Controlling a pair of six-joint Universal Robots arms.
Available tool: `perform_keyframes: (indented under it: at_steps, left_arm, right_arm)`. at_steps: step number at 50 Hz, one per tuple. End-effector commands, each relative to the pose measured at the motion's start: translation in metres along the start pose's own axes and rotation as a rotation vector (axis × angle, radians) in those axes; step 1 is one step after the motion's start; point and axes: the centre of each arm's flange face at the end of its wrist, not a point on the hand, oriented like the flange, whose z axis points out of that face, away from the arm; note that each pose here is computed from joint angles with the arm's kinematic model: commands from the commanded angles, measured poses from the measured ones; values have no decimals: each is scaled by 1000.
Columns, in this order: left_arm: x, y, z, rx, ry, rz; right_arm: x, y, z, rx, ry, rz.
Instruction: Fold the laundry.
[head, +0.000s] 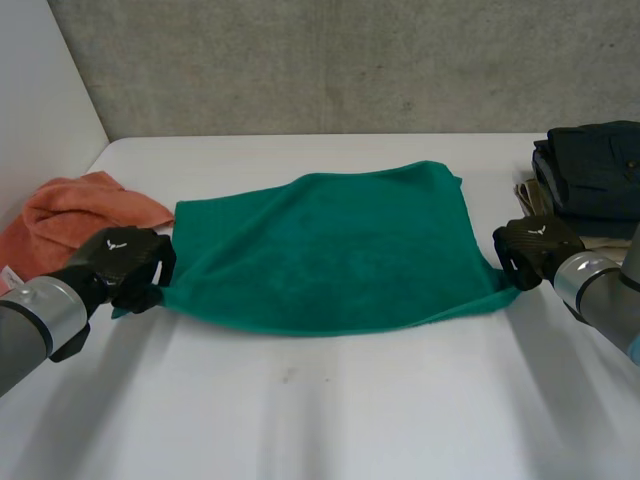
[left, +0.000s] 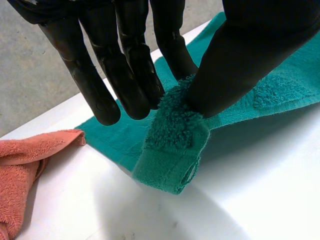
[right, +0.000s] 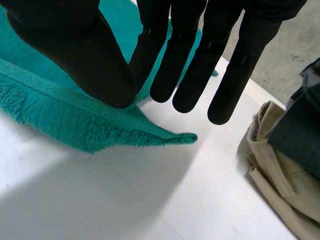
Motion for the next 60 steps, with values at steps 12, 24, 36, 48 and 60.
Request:
perform_keyframes:
  at_steps: [12, 24, 36, 48, 60]
  left_arm:
    - [-5, -4, 1, 0, -9, -10]
    - [-9, -5, 8, -3, -18, -8]
    - [-11, -7, 8, 3, -23, -26]
    - [-6, -8, -4, -45, -4, -69]
    - [8, -9, -56, -239, 81, 7]
  right_arm:
    - [22, -5, -32, -3, -34, 1]
    - [4, 2, -50, 19, -119, -156]
    - [-5, 27, -25, 28, -147, -286]
    - [-6, 34, -8, 48, -68, -268]
    - [29, 9, -75, -102, -37, -286]
